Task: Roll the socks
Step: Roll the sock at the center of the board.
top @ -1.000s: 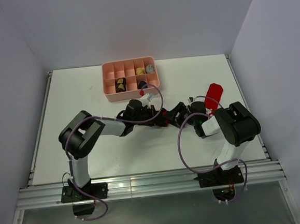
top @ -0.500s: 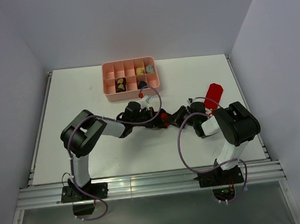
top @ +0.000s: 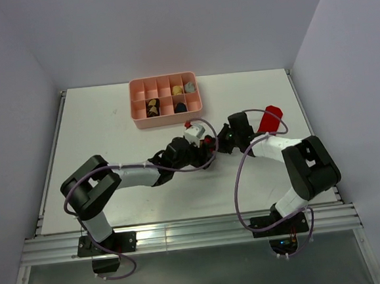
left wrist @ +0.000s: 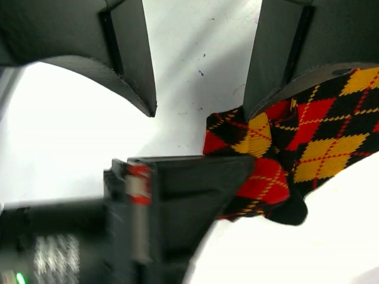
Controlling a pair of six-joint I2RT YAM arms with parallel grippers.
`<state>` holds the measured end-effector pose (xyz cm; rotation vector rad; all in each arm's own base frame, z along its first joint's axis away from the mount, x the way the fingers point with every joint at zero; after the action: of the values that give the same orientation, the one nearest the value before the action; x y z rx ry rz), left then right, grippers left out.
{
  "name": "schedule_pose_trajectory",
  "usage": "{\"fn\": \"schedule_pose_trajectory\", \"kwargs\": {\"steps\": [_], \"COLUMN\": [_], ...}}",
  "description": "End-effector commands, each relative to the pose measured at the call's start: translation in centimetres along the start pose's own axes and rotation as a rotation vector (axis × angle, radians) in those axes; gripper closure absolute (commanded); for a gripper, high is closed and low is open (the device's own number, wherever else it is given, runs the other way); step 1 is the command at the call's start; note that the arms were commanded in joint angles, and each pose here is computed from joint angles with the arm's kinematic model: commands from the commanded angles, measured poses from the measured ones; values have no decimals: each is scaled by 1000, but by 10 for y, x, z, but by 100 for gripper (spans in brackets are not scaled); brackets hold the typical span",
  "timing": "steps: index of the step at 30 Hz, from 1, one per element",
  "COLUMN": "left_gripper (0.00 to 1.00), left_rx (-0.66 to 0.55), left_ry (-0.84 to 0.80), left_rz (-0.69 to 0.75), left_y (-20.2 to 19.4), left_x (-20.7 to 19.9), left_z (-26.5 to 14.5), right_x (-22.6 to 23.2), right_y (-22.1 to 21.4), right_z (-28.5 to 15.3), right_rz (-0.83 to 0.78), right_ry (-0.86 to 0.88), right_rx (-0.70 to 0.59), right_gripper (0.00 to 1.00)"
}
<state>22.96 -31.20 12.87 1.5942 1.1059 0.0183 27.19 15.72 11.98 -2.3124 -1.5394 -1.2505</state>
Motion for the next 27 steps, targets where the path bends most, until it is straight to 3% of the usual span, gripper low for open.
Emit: {"fn": "schedule_pose_trajectory", "kwargs": {"steps": [1,13,20,27], "left_gripper": [35,35,43,44], "left_rx": [-69,-101,-50,-5], "left_ry": [140,303,285,253], "left_rz": [164,355,342,294], "left_y": [5,-10,-23,-34], "left_x": [-8,-21,-24,-30], "left_z": [-1,15,21,24], "right_x": [1,8,12,12], "right_y": [-3,-12,-9,-9], "right_z": [-7,-5,-6,-3], "right_rz": [1,-4,-1,11], "right_ry": [-161,-211,-212,-209], "right_rx": [35,92,89,94], "right_gripper": [100,100,100,100]}}
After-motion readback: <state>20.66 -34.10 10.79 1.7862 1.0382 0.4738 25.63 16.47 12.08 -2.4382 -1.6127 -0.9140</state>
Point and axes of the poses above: each gripper's point midway between its finger pads, its own z axis out along the fingers, its own x axis along the line the jaws close on, y = z × x, the point moved 10 cm from there along -z, back along the fingers, and after that the axes turned 8 degrees about -z, right-handed, at the moved point
